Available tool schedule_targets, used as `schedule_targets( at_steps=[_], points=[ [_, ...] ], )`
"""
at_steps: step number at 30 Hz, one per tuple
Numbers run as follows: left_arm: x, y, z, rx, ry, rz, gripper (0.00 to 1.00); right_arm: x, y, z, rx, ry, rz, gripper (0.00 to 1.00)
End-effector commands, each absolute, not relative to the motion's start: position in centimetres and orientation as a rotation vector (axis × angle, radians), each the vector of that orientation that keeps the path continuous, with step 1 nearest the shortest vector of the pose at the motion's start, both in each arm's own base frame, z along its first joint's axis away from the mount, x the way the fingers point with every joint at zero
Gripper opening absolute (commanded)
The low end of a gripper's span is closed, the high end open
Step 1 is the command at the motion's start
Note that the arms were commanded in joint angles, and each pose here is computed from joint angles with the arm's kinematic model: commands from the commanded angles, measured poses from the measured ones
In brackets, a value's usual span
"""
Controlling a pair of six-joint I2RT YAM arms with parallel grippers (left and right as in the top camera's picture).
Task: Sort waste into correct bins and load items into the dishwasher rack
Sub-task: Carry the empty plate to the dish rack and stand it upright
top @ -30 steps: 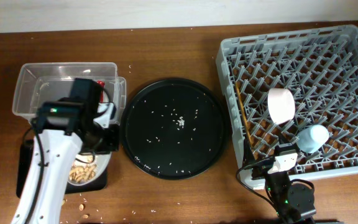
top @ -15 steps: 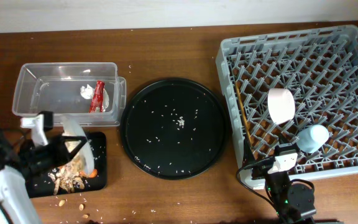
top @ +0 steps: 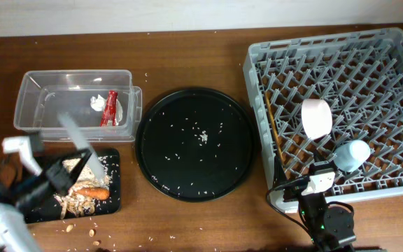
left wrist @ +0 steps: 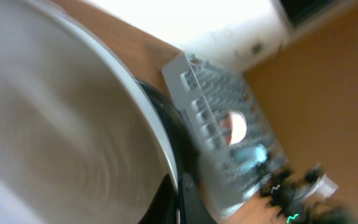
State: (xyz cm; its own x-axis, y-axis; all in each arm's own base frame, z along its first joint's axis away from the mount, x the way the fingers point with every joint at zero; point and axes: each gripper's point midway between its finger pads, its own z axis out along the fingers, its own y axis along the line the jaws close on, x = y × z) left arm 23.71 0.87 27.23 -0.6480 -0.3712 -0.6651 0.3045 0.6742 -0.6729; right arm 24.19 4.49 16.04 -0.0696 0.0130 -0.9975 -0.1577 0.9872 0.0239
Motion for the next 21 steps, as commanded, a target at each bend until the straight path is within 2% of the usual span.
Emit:
schedule_targets(
  at_steps=[1, 3, 6, 8, 10, 15, 19, 21],
  points=[
    [27.0, -5.2, 31.7, 0.287, 2.005, -1.046, 0.0, 24.2, 4.4, 15.7, -0.104, 1.643, 0.14, 0.98],
    [30.2, -9.9, 33.7, 0.42, 1.942, -1.094, 0.0, 24.2, 4.4, 15.7, -0.104, 1.643, 0.14, 0.98],
    [34.3, -21.1, 37.0, 0.65, 1.698, -1.341, 0.0, 24.2, 4.4, 15.7, -0.104, 1.643, 0.14, 0.98],
    [35.7, -26.8, 37.0, 0.678, 1.591, -1.534, 0.0, 24.2, 4.4, 15.7, -0.104, 1.643, 0.14, 0.98],
    [37.3, -33.8, 33.8, 0.557, 1.549, -1.736, 0.0, 24.2, 4.4, 15.7, -0.104, 1.643, 0.14, 0.98],
    [37.0, -41.0, 28.2, 0.278, 1.721, -1.832, 0.0, 24.2, 4.4, 15.7, -0.104, 1.643, 0.14, 0.98],
    [38.4, -41.1, 22.7, 0.054, 1.982, -1.72, 0.0, 24.2, 4.4, 15.7, -0.104, 1.643, 0.14, 0.99],
    [38.7, -41.0, 21.9, 0.035, 2.005, -1.693, 0.0, 24.2, 4.4, 15.7, -0.104, 1.643, 0.14, 0.98]
  ],
)
